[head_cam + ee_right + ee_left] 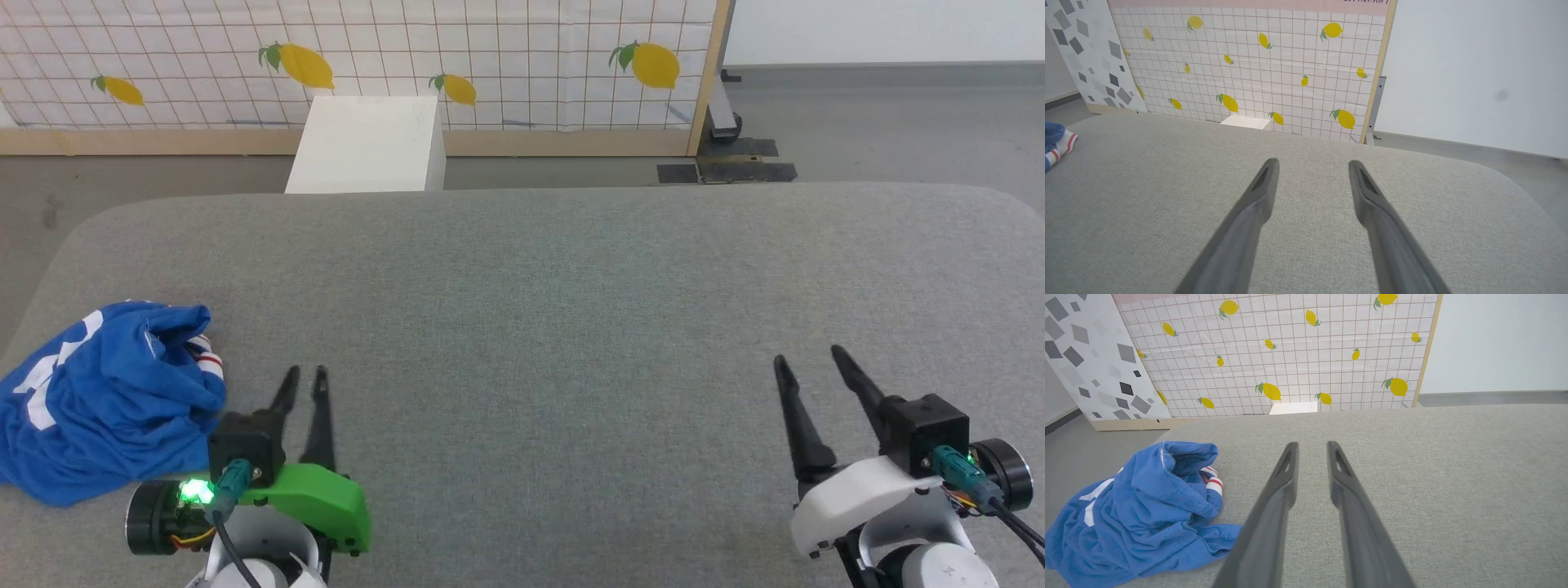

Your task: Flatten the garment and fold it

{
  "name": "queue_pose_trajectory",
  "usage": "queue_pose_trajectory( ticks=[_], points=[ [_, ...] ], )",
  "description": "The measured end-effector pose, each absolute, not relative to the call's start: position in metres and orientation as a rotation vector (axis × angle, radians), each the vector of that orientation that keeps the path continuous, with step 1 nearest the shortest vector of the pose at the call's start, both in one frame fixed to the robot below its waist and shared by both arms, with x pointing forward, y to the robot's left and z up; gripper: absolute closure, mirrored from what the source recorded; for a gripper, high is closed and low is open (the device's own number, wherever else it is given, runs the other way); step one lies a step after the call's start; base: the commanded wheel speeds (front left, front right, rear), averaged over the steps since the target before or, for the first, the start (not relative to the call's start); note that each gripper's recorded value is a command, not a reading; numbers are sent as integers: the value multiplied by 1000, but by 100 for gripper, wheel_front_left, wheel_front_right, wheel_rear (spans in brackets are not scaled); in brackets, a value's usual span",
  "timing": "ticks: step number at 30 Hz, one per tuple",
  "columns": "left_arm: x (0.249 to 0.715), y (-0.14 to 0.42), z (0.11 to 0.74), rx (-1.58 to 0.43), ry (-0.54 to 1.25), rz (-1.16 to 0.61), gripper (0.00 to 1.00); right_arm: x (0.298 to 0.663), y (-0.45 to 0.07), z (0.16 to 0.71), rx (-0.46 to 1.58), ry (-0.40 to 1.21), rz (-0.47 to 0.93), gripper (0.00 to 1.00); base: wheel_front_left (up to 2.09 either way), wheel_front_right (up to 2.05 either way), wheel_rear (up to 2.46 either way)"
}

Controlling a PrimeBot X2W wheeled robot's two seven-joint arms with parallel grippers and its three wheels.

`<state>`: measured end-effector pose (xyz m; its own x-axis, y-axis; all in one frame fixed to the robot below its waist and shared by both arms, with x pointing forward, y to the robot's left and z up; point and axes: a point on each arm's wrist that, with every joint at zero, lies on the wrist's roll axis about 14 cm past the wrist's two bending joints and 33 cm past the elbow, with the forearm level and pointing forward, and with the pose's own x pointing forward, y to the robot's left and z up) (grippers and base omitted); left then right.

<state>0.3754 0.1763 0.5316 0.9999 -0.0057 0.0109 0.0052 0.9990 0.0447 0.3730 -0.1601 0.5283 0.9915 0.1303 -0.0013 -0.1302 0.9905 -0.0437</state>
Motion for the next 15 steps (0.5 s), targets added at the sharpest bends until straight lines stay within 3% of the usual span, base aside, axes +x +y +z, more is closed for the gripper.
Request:
queue_pose_trajectory(
  ticks=[15],
  points=[
    [368,191,531,33,-25,49,0,379,-147,530,-40,-13,168,0,0,0,0]
  ],
)
